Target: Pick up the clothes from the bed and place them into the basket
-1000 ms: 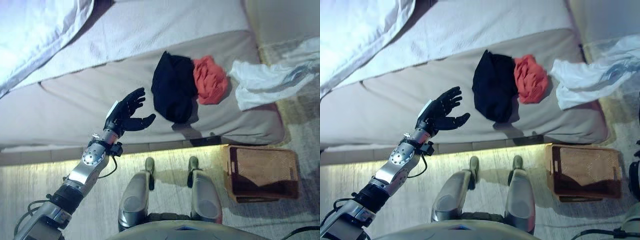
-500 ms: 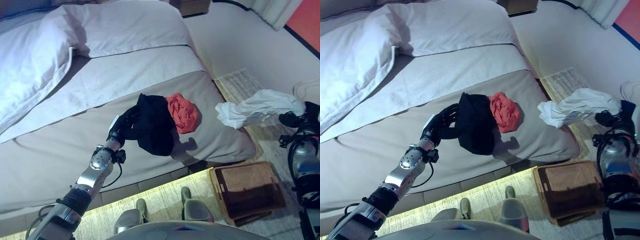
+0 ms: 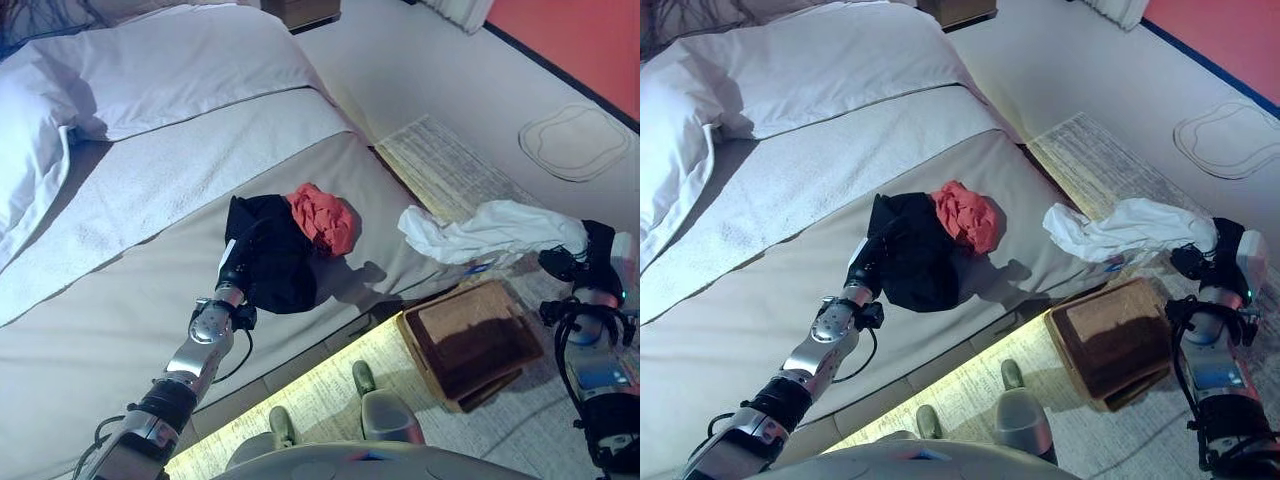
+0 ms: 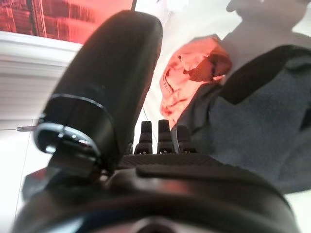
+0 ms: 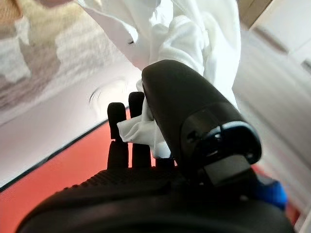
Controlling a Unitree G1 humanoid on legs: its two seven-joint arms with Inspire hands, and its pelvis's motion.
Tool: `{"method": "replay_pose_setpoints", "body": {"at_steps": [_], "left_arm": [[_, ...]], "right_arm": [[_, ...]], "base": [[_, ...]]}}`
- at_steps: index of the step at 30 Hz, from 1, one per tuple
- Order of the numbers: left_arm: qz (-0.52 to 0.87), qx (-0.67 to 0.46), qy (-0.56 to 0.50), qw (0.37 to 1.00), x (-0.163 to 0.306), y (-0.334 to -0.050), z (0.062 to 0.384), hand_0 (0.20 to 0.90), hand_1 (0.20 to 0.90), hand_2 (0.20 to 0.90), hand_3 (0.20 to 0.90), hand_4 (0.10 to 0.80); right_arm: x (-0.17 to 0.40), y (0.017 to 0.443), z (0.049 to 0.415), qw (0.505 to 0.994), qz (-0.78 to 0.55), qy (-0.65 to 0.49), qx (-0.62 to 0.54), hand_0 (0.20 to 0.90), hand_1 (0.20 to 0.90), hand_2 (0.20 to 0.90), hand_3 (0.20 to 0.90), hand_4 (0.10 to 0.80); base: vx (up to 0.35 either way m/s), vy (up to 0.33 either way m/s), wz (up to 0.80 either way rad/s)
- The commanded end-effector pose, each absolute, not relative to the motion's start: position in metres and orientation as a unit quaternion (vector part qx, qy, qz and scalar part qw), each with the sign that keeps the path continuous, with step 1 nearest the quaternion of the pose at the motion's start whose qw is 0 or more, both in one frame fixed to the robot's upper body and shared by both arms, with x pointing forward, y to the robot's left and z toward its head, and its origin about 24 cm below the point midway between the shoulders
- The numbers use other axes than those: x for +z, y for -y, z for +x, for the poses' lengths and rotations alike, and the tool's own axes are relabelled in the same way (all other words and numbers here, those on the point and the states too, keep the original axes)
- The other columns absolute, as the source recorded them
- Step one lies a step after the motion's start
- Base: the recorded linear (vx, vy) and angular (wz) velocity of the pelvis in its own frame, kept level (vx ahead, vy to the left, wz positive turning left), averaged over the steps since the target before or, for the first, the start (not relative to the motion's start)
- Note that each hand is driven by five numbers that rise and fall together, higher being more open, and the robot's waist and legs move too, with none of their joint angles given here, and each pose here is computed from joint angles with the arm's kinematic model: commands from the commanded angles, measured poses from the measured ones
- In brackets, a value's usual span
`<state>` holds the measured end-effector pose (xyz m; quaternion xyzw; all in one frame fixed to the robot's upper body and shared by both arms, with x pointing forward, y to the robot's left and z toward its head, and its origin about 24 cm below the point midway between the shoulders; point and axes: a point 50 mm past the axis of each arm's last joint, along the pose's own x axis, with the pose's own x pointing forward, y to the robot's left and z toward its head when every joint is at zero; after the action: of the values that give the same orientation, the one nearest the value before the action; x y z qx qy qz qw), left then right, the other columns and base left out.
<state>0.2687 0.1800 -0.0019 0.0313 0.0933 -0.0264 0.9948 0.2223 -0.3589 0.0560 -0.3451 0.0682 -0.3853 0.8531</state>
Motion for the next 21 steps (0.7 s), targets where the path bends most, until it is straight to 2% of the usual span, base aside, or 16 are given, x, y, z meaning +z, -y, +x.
{"method": "replay_pose_setpoints", "body": {"at_steps": [1, 10, 16, 21], "left_arm": [[0.037, -0.019, -0.021, 0.999, 0.020, -0.183, 0.279, 0.900, 0.900, 0.900, 0.900, 0.800], [0.037, -0.027, -0.024, 0.999, 0.022, -0.185, 0.281, 0.900, 0.900, 0.900, 0.900, 0.800], [0.034, -0.035, -0.027, 0.998, 0.019, -0.182, 0.280, 0.900, 0.900, 0.900, 0.900, 0.800], [0.036, -0.044, -0.020, 0.998, 0.022, -0.178, 0.282, 0.900, 0.900, 0.900, 0.900, 0.800]], "right_arm": [[0.107, 0.384, 0.218, 0.802, -0.376, 0.021, -0.464, 0.300, 0.300, 0.300, 0.200, 0.100], [0.131, 0.424, 0.206, 0.779, -0.394, -0.019, -0.488, 0.300, 0.300, 0.300, 0.200, 0.100], [0.131, 0.423, 0.215, 0.794, -0.438, -0.059, -0.417, 0.300, 0.300, 0.300, 0.200, 0.100], [0.091, 0.416, 0.219, 0.818, -0.445, -0.157, -0.328, 0.300, 0.300, 0.300, 0.200, 0.100]], "base": [[0.027, 0.006, -0.21], [0.038, 0.011, -0.16], [0.022, -0.002, -0.12], [-0.003, -0.034, -0.07]]}}
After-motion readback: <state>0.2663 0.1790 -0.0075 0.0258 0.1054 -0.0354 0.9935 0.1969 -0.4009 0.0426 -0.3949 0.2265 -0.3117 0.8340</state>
